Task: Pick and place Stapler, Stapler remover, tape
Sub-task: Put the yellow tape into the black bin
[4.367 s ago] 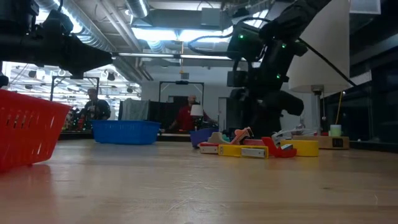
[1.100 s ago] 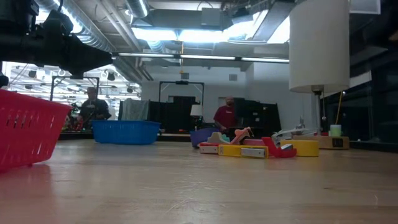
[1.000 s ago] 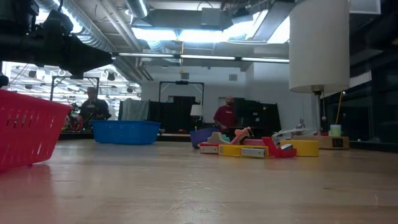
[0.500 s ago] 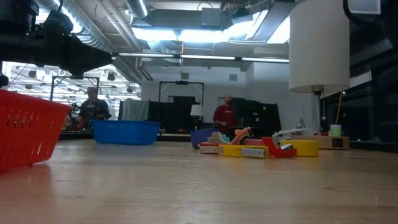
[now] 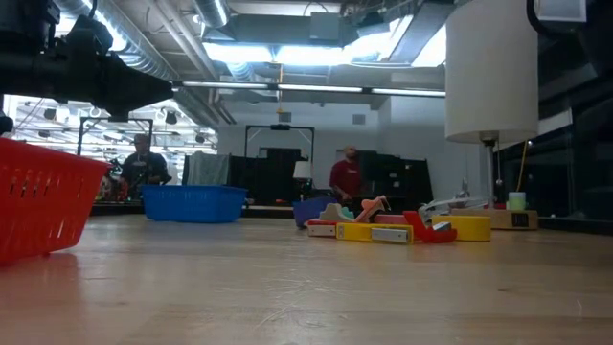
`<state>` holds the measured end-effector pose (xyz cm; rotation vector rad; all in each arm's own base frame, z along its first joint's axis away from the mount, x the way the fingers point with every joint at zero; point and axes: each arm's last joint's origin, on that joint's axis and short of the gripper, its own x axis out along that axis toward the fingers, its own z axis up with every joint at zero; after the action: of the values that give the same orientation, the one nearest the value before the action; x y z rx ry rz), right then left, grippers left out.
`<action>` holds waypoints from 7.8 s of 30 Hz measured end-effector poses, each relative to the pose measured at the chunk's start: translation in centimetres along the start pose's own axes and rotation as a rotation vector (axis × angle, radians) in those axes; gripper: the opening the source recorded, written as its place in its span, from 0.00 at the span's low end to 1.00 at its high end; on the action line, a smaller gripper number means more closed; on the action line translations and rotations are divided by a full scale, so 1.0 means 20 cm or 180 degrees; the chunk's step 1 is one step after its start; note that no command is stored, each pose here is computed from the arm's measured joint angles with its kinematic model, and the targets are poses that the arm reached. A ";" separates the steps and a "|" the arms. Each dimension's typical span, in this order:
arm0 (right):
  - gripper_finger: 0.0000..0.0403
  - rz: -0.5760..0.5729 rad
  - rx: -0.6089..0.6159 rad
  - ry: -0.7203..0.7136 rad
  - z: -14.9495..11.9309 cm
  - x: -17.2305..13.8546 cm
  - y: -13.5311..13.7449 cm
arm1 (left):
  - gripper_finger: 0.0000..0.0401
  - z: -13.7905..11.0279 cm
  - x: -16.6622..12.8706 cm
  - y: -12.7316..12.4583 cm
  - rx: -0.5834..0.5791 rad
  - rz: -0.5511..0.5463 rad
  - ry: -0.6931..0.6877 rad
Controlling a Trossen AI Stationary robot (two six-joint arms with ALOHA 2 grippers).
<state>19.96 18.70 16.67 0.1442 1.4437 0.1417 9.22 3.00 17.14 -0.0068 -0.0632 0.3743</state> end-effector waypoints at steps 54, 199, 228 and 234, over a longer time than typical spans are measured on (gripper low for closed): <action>0.29 -0.0583 0.0282 -0.0498 0.30 -0.07 -0.68 | 0.37 0.00 0.00 0.00 0.0000 0.0001 0.0001; 0.10 0.0093 -0.0319 -0.0086 -0.14 -0.20 0.44 | 0.37 0.00 0.00 0.00 0.0000 0.0000 0.0004; 0.10 -0.0120 0.0261 0.0353 -0.22 -0.04 0.31 | 0.37 0.00 0.00 0.00 0.0000 0.0000 0.0003; 0.10 -0.0147 0.0127 0.0351 -0.23 -0.03 0.29 | 0.37 0.00 0.00 0.00 0.0000 0.0001 0.0004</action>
<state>15.30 24.45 17.72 0.1373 1.5594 0.0841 9.22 3.00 17.13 -0.0069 -0.0619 0.3745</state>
